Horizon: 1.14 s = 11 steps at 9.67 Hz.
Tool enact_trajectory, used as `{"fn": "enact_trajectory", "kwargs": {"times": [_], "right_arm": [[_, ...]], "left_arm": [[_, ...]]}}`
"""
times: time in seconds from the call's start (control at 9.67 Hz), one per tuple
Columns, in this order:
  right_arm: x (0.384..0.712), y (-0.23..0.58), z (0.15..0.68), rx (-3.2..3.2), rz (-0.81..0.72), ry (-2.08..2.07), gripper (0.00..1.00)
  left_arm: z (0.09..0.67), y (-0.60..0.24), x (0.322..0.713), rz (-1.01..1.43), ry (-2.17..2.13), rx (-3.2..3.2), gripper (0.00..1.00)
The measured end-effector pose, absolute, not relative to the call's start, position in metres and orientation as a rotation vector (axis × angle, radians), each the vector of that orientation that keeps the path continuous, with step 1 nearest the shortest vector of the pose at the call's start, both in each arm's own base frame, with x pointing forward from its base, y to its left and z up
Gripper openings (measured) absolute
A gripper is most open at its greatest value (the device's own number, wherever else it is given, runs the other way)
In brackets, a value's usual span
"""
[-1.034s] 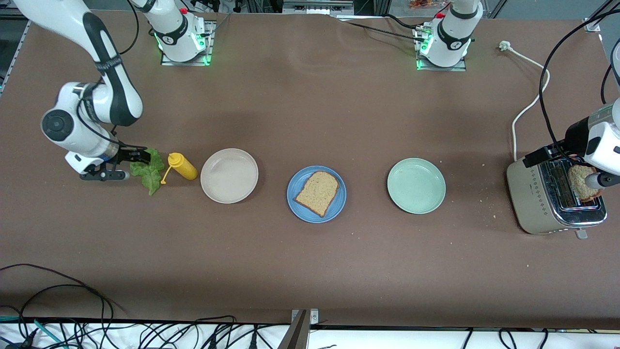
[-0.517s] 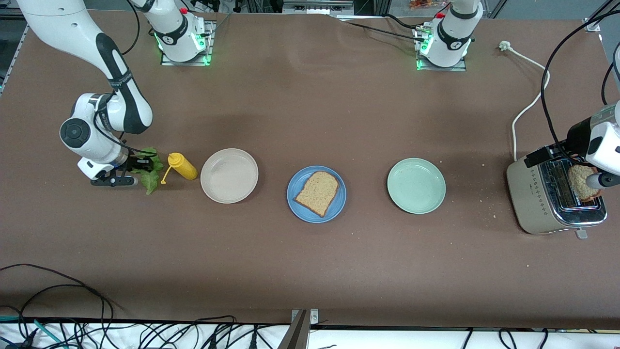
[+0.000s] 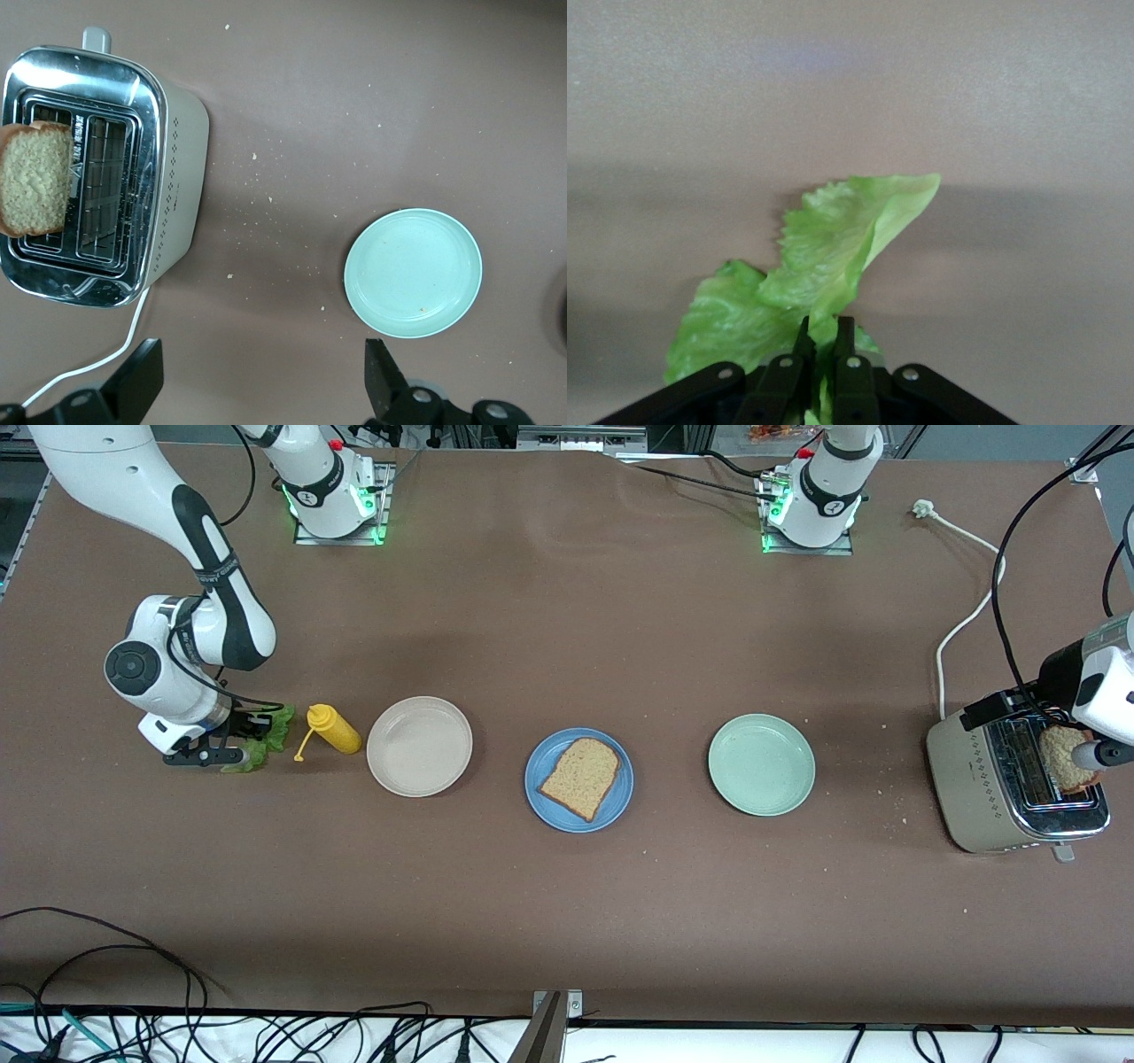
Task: Make sandwich in blue plate with both arms
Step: 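Grasp the green lettuce leaf with the right gripper and lift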
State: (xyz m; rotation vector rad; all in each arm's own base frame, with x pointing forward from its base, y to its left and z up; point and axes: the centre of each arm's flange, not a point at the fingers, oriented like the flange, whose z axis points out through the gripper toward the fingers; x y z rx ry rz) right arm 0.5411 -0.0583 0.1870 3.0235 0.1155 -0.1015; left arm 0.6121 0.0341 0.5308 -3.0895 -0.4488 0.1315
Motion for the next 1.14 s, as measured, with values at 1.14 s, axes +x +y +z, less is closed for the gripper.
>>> {"fn": "enact_trajectory", "kwargs": {"times": [1.14], "right_arm": [[0.585, 0.034, 0.453, 3.069, -0.667, 0.156, 0.08]], "left_arm": [[0.529, 0.035, 0.612, 0.136, -0.436, -3.092, 1.00]]}}
